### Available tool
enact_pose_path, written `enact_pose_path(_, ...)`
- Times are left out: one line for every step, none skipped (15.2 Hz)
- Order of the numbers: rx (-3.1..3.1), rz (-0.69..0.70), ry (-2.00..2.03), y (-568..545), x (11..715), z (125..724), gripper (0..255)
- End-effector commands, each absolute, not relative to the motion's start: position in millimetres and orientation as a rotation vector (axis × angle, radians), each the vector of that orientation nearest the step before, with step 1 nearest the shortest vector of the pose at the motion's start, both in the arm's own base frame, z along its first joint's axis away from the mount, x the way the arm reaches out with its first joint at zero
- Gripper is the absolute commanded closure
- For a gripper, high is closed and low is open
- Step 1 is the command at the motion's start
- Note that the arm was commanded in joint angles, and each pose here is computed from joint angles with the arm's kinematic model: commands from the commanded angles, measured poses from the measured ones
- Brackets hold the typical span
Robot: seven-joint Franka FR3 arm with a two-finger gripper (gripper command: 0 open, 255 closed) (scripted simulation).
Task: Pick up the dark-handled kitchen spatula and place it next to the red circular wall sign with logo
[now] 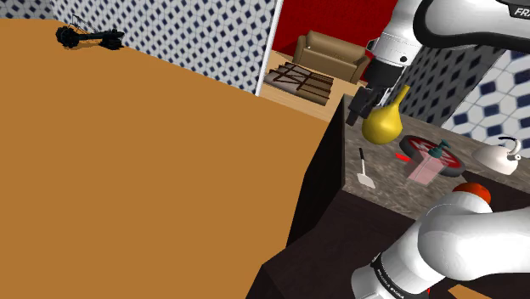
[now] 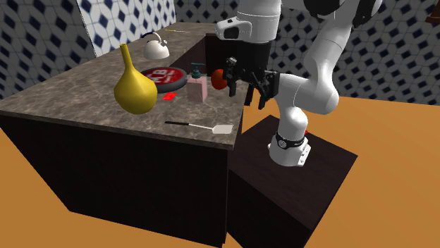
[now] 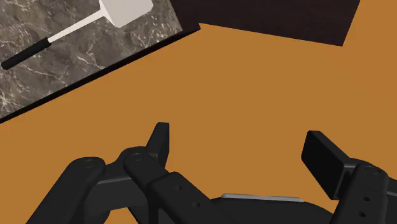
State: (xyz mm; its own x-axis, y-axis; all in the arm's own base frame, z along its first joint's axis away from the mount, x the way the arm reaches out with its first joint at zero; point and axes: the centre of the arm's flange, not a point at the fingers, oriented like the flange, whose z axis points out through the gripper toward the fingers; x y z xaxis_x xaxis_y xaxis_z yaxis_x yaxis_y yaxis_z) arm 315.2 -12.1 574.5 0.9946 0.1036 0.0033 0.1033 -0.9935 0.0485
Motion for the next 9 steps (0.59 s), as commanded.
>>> enact_pose_path(3.089, 0.009, 0.16, -12.1, 315.2, 574.5, 0)
enact_pose_path(3.092, 0.013, 0.091, -22.2, 319.5, 567.2, 0)
enact_pose_path(3.094, 0.016, 0.022, -32.5, 323.4, 559.9, 0)
enact_pose_path(3.094, 0.02, -0.048, -42.9, 326.9, 552.6, 0)
enact_pose_path(3.093, 0.023, -0.117, -53.5, 329.9, 545.4, 0)
enact_pose_path(3.09, 0.027, -0.187, -64.2, 332.4, 538.1, 0)
enact_pose_path(3.085, 0.03, -0.256, -75.0, 334.5, 530.8, 0)
enact_pose_path(3.079, 0.033, -0.325, -85.8, 336.2, 523.6, 0)
enact_pose_path(3.072, 0.037, -0.394, -96.7, 337.3, 516.3, 0)
